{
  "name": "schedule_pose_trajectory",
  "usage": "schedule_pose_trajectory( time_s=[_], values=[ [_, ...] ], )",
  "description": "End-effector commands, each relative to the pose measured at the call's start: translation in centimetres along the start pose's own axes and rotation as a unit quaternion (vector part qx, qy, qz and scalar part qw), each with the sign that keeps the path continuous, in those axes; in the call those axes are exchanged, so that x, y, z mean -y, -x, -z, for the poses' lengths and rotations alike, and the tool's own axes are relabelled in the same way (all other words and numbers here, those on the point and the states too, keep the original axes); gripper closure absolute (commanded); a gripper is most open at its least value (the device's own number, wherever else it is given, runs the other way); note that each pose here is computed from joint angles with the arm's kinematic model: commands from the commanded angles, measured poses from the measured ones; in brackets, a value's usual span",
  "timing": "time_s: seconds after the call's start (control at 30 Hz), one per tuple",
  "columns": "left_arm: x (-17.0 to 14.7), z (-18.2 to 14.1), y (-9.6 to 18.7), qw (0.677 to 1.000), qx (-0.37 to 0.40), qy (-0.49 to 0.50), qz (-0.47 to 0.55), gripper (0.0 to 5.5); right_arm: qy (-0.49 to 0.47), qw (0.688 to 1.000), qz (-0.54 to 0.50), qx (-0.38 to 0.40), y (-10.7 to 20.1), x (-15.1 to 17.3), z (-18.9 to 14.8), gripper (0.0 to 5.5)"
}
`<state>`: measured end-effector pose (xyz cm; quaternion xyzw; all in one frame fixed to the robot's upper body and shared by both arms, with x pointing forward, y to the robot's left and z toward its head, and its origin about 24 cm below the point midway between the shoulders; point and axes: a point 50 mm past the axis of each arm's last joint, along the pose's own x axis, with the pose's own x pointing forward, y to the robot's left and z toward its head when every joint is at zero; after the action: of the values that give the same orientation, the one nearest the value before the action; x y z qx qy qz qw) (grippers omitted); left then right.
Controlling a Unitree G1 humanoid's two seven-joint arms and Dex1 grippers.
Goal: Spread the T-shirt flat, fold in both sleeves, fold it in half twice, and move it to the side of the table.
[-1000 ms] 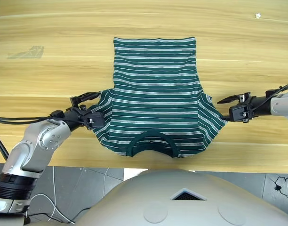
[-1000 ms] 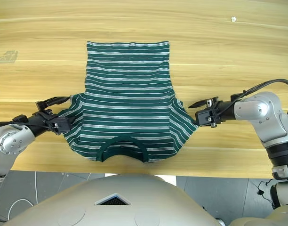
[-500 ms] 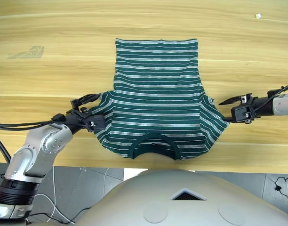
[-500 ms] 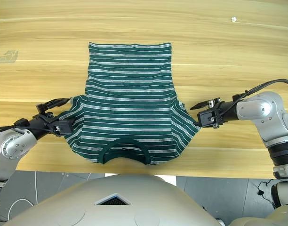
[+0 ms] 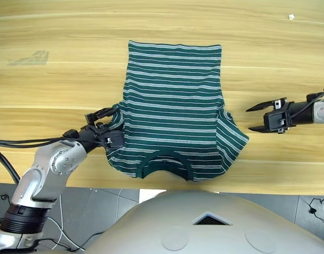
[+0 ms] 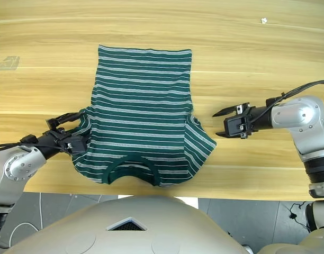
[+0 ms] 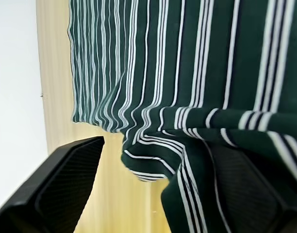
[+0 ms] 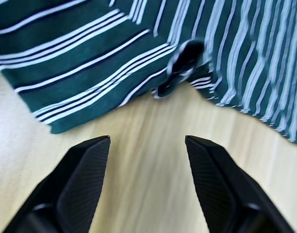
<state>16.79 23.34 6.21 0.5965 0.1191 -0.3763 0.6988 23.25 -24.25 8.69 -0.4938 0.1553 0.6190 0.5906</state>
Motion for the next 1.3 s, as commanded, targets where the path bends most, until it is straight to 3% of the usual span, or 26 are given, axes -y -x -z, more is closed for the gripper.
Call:
schedule_pose_trajectory(
  time_s=[0.03,0.27,0.4,0.47,0.57,0.63,0.7,0.73,0.8,0.97,1.0,1.1,1.3],
  values=[
    [-3.5,1.5,1.1,0.995,-0.055,-0.03,-0.072,1.47,0.013,1.0,0.024,-0.005,1.2,1.2,-0.4,2.63],
    [-6.5,1.2,3.3,0.978,-0.095,-0.03,-0.184,1.47,0.026,0.995,0.096,0.002,1.9,2.3,-0.8,2.63],
    [-7.3,0.3,5.1,0.936,-0.086,0.086,-0.33,1.47,0.018,0.985,0.169,0.034,1.9,2.4,-1.3,2.63],
    [-6.1,-0.7,4.8,0.889,-0.033,0.235,-0.392,1.47,0.009,0.967,0.244,0.074,2.0,3.2,-1.9,2.63],
    [-3.5,0.3,4.2,0.796,-0.015,0.436,-0.419,1.47,-0.04,0.932,0.331,0.138,2.1,3.7,-2.3,2.63],
    [-1.2,0.1,3.4,0.722,0.021,0.566,-0.397,1.47,-0.1,0.886,0.412,0.187,2.0,4.4,-2.2,2.63],
    [0.7,-0.9,2.8,0.672,0.052,0.643,-0.363,1.47,-0.174,0.819,0.493,0.236,1.8,5.3,-1.8,2.63],
    [1.2,-1.2,2.8,0.653,0.068,0.665,-0.356,1.47,-0.201,0.787,0.525,0.254,1.9,5.5,-1.6,2.63],
    [2.1,-0.8,3.2,0.644,0.056,0.677,-0.352,1.47,-0.229,0.745,0.566,0.268,2.0,5.7,-1.4,2.63],
    [6.0,0.2,3.9,0.564,0.014,0.772,-0.293,1.47,-0.218,0.722,0.605,0.256,2.6,6.0,-1.4,2.63],
    [6.6,0.2,3.9,0.558,0.004,0.779,-0.285,1.47,-0.214,0.72,0.609,0.256,2.7,6.0,-1.5,2.63],
    [8.6,0.9,3.7,0.583,-0.062,0.771,-0.248,1.47,-0.21,0.721,0.608,0.258,2.7,6.2,-1.7,2.63],
    [9.7,1.4,2.5,0.615,-0.081,0.756,-0.208,1.66,-0.202,0.727,0.604,0.257,2.3,6.4,-2.0,2.63]
  ],
)
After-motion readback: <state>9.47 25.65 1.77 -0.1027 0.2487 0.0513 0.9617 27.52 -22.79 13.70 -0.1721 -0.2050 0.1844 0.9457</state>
